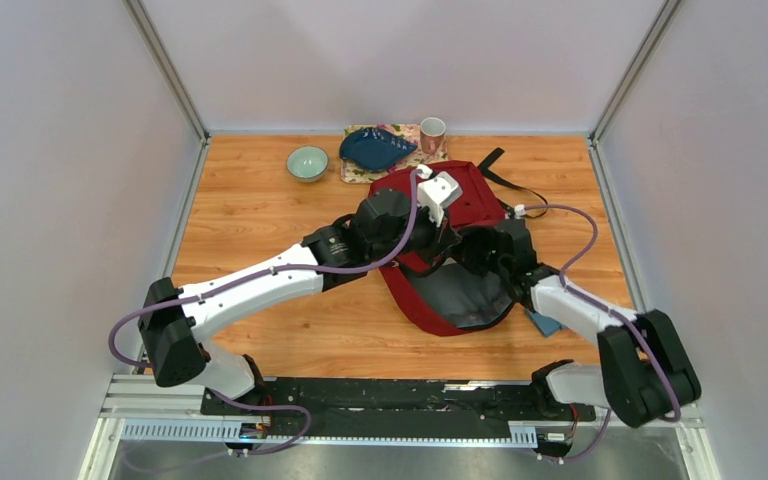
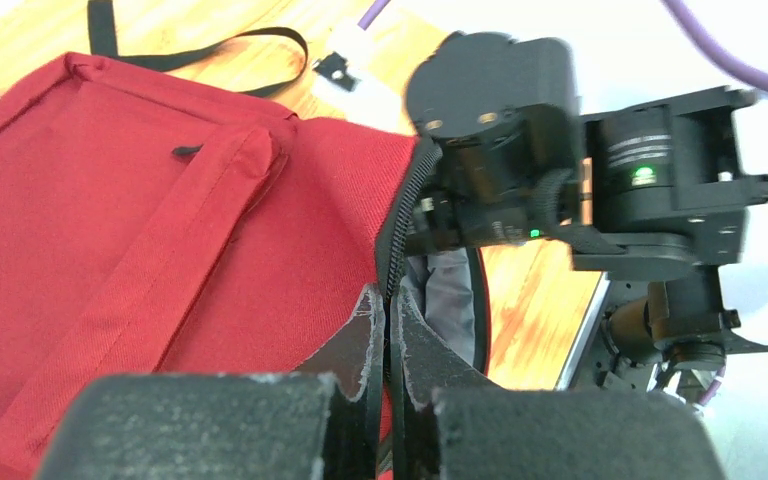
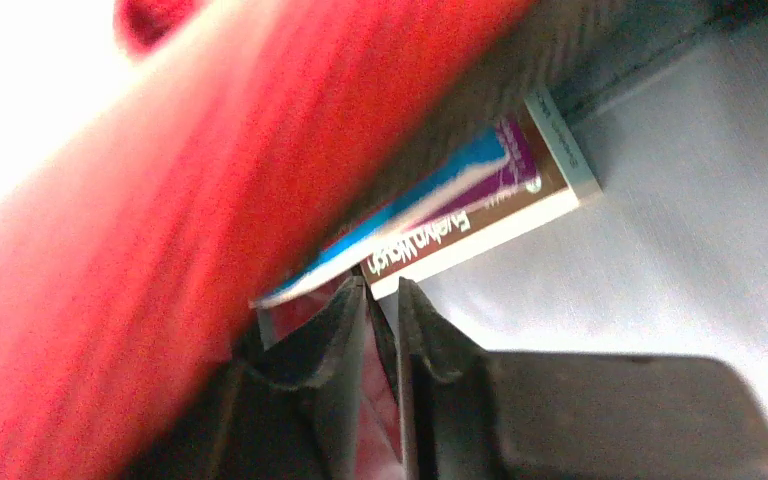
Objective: Pack the student bag
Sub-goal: Place the book in the student bag, then adjust the student bag at the center of the board.
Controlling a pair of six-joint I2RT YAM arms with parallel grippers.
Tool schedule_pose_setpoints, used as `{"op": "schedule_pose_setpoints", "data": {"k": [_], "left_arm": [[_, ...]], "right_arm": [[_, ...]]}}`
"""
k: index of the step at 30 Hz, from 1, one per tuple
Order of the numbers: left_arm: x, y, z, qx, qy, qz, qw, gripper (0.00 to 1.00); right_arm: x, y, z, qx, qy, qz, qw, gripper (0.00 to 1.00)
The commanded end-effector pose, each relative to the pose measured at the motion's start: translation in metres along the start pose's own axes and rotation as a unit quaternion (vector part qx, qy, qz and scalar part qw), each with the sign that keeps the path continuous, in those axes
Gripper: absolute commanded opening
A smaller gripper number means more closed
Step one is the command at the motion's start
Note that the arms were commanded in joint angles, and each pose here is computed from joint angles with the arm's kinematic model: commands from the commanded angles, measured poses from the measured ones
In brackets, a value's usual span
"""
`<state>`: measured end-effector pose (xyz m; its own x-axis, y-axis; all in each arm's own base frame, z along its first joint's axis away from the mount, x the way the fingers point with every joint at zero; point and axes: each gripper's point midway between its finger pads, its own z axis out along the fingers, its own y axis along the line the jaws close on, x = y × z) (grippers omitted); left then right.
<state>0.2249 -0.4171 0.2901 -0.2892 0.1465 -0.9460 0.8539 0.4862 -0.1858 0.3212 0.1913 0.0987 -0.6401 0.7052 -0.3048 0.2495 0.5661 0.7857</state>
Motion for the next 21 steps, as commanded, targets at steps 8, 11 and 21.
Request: {"op": "schedule_pose_setpoints", "data": {"k": [8,11,21], "left_arm": [[0.0,-0.014,-0.003,0.032,-0.02,-0.027,0.999,0.0],[0.016,-0.019,0.005,0.05,-0.001,-0.043,0.998,0.0],[0.126,-0.07,0.009,0.154,0.158,-0.079,0.972,0.75]], "right_arm": [[-0.035,-0.045,-0.124,0.084,-0.16,-0.067,0.981,0.57],[-0.043,-0.062,-0.155,0.121,-0.199,-0.051,0.971,0.59],[-0.073,-0.057,-0.222,0.154,-0.282,-0.071,0.944,0.68]]}}
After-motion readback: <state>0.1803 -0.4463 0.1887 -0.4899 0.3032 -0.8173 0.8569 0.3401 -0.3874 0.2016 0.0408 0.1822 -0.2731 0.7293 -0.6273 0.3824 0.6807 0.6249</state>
